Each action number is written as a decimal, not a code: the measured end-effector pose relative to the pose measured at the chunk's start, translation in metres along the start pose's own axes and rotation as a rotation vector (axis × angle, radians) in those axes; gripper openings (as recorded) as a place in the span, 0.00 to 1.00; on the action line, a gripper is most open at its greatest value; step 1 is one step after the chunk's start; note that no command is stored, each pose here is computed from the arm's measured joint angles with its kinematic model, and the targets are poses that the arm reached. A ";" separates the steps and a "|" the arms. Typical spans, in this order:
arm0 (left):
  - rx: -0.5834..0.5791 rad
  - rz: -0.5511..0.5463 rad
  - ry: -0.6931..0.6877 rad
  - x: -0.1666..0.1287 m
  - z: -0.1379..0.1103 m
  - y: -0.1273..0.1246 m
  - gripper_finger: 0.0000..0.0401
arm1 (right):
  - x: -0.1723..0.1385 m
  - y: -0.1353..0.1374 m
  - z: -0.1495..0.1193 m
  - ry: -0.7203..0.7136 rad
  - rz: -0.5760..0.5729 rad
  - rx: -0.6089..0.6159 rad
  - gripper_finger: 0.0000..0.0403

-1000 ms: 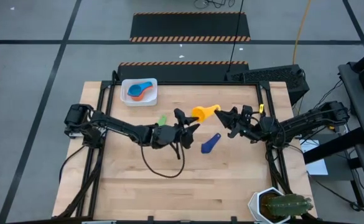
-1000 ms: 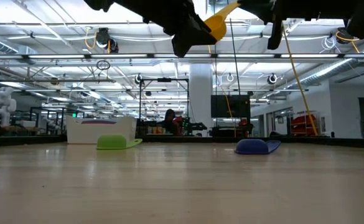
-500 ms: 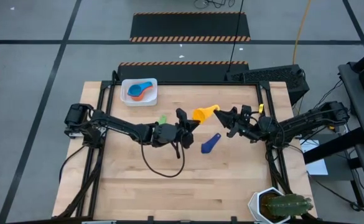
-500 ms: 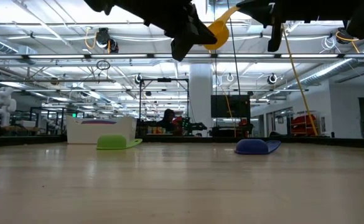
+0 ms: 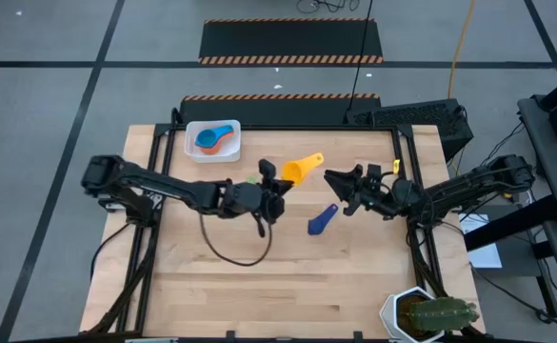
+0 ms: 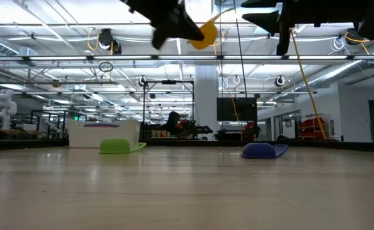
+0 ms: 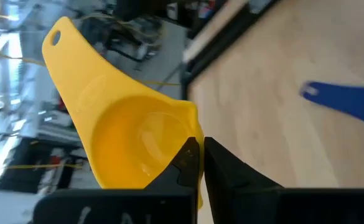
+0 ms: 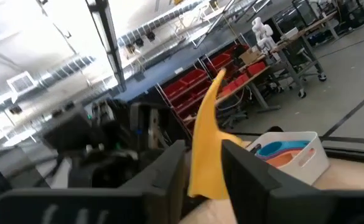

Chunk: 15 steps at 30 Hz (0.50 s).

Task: Nest measuring cups in basket
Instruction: Stack the yellow measuring cup into the light blue measuring cup

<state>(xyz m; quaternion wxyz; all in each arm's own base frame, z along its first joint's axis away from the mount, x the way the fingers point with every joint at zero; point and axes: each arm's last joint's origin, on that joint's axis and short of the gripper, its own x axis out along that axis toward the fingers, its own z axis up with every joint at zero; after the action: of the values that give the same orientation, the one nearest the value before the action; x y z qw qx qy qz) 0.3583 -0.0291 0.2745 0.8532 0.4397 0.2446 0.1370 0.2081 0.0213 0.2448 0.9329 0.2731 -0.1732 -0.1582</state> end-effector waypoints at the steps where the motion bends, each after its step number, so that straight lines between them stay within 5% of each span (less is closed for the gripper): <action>1: 0.006 -0.029 0.009 -0.006 -0.003 0.004 0.02 | 0.000 0.000 -0.001 0.006 -0.001 -0.012 0.26; 8: 0.011 -0.140 0.162 -0.040 -0.036 0.040 0.03 | -0.001 -0.003 -0.011 0.126 0.025 -0.115 0.41; 15: -0.008 -0.210 0.372 -0.057 -0.084 0.072 0.04 | -0.002 -0.003 -0.017 0.214 0.111 -0.199 0.46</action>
<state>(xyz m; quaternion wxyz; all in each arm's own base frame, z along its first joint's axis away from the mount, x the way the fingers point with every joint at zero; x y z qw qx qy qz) 0.2641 0.0438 0.3088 0.8045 0.3757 0.4420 0.1273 0.2127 0.0273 0.2296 0.9758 0.1846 -0.0711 -0.0926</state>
